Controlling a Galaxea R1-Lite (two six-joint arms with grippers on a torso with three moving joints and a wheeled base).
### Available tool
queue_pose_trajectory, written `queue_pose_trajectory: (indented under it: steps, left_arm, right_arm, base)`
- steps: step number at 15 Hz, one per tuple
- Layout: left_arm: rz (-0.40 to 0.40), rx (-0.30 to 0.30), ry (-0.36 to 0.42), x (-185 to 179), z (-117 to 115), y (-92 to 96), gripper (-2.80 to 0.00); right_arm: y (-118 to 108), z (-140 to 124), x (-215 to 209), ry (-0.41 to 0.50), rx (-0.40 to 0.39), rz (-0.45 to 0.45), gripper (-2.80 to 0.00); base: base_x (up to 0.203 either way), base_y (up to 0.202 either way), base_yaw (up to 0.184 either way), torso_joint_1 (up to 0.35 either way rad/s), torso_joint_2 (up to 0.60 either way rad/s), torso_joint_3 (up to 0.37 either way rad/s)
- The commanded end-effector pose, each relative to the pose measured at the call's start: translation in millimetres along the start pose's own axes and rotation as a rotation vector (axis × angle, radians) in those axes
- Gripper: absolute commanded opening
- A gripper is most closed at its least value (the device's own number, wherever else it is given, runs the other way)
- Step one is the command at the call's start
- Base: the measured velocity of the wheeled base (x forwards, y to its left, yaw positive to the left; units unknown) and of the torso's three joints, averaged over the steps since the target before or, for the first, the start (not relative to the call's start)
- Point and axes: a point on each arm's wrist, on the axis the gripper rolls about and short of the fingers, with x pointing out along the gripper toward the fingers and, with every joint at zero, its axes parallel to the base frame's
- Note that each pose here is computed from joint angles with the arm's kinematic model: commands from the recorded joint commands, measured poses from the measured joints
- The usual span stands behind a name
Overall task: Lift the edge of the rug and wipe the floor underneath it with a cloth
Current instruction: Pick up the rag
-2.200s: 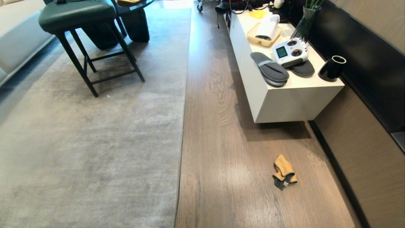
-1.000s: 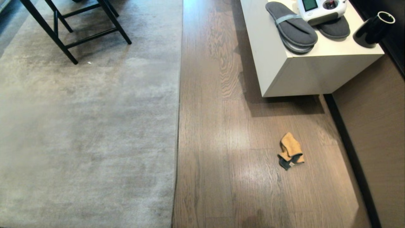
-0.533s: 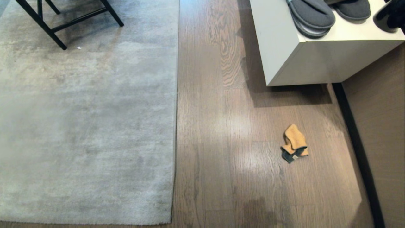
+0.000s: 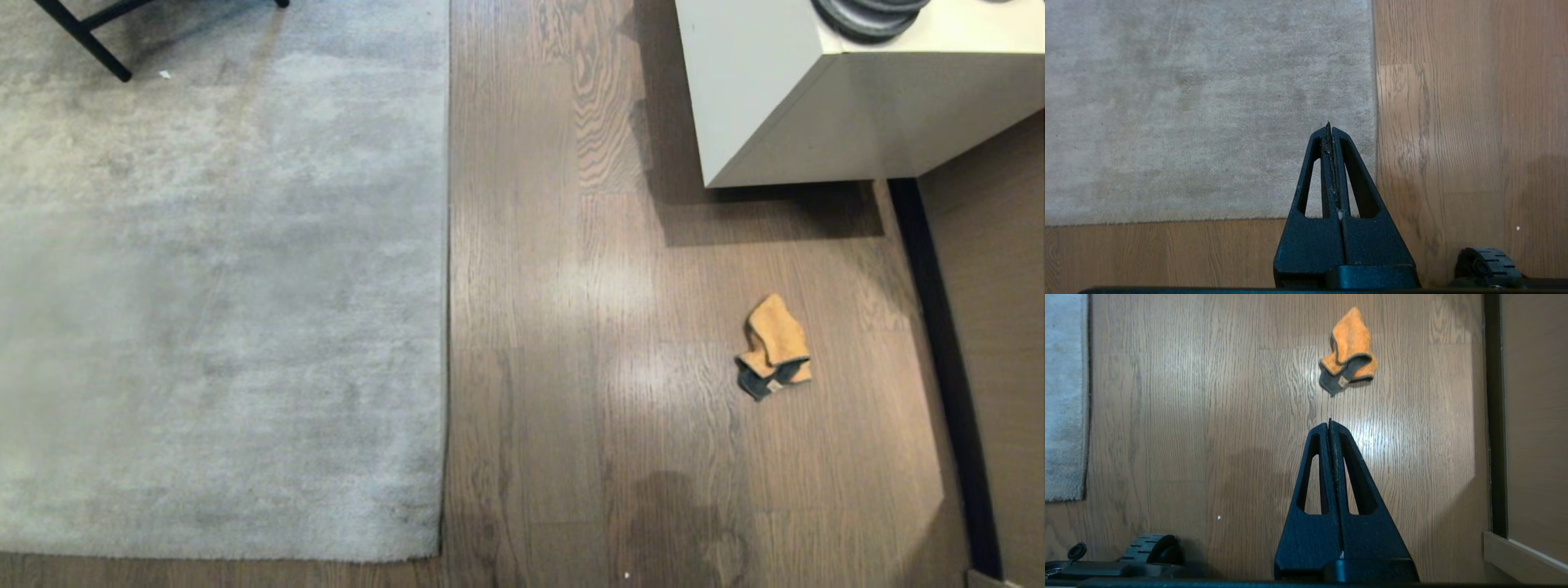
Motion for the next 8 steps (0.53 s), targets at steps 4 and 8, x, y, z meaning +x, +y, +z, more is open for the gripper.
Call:
queue_pose_trajectory:
  steps: [4,8]
  left_arm:
    - [0.000,0.000,0.001,0.0,-0.1,0.0,-2.80]
    - [0.000,0.000,0.000,0.0,0.0,0.0,-2.80]
  right_arm:
    - [0.0,0.0,0.1,0.001,-0.001,0.001,-2.80]
    - [0.0,0.0,0.1,0.001,-0.001,0.001,-2.80]
  base:
    - [0.000,0.000,0.000,-0.001,0.00,-0.194]
    - [0.000,0.000,0.000,0.006,0.00,-0.199]
